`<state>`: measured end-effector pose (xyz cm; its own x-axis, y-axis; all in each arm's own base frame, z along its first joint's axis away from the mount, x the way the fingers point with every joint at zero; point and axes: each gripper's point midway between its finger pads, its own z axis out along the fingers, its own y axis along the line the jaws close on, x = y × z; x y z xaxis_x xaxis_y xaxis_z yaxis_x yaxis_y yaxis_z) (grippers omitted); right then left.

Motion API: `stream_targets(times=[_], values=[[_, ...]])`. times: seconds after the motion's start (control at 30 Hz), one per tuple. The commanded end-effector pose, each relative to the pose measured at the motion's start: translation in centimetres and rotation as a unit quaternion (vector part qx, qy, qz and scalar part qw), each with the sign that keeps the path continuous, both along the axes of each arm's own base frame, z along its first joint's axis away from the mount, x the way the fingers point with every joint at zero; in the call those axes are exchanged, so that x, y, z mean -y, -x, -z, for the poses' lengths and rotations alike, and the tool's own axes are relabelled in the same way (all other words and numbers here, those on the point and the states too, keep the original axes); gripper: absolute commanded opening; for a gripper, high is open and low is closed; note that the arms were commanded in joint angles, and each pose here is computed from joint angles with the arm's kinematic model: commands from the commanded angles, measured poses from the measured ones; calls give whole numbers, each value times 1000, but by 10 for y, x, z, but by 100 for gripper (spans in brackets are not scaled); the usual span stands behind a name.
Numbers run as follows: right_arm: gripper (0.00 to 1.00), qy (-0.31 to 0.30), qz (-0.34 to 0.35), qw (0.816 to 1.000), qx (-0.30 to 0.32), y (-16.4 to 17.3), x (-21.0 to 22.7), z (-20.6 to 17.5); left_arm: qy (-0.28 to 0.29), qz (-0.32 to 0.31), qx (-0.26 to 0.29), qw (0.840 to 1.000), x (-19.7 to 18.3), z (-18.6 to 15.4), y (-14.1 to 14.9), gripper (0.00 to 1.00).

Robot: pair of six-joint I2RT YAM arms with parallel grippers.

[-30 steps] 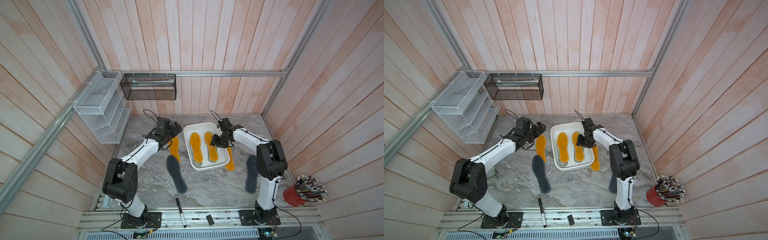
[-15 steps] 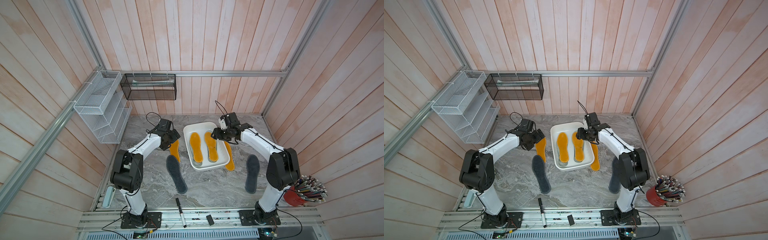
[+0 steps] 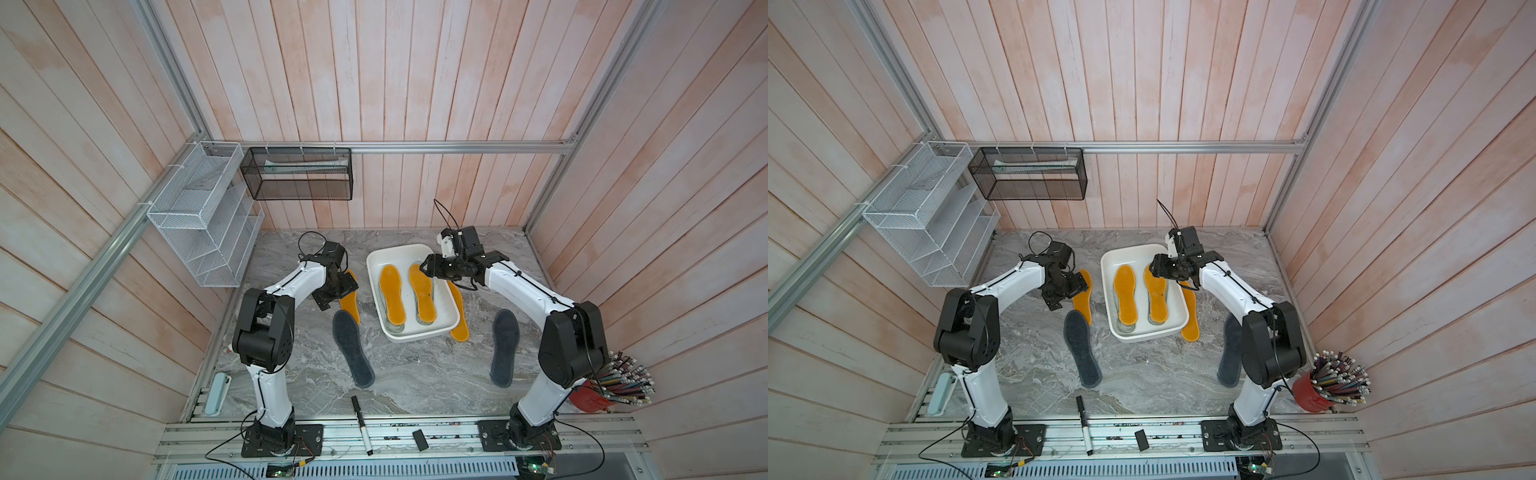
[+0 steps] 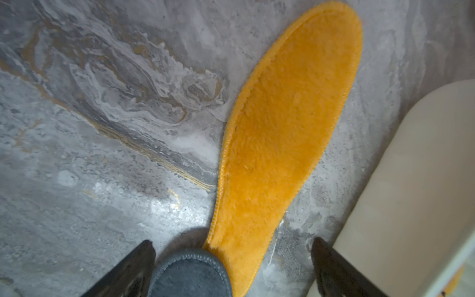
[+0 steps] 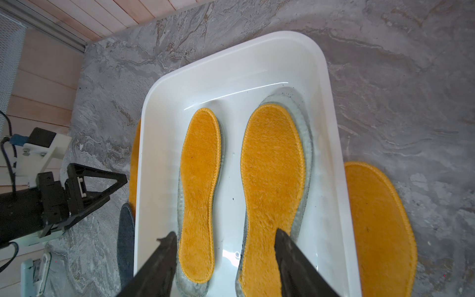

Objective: Put the insoles into the storage box
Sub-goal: Pick up the insole from the center of the board.

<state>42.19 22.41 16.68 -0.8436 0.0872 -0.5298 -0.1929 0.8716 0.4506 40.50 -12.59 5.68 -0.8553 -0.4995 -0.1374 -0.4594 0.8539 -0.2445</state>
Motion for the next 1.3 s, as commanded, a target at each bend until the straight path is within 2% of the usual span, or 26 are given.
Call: stream_targets(times=[0.0,0.37,0.83,1.27], values=[[62,-9,-7,1000,9,3,-4,-6,-24,25,-17,999,-7,6,0,95],[62,-5,-7,1000,14,2,-2,-6,-33,45,-24,998,-9,14,-13,83],[62,-1,-7,1000,11,1,3,-3,-13,31,-17,999,-6,14,-12,79],[62,-5,-5,1000,8,2,8,1,-40,38,-44,997,-11,33,-14,73]])
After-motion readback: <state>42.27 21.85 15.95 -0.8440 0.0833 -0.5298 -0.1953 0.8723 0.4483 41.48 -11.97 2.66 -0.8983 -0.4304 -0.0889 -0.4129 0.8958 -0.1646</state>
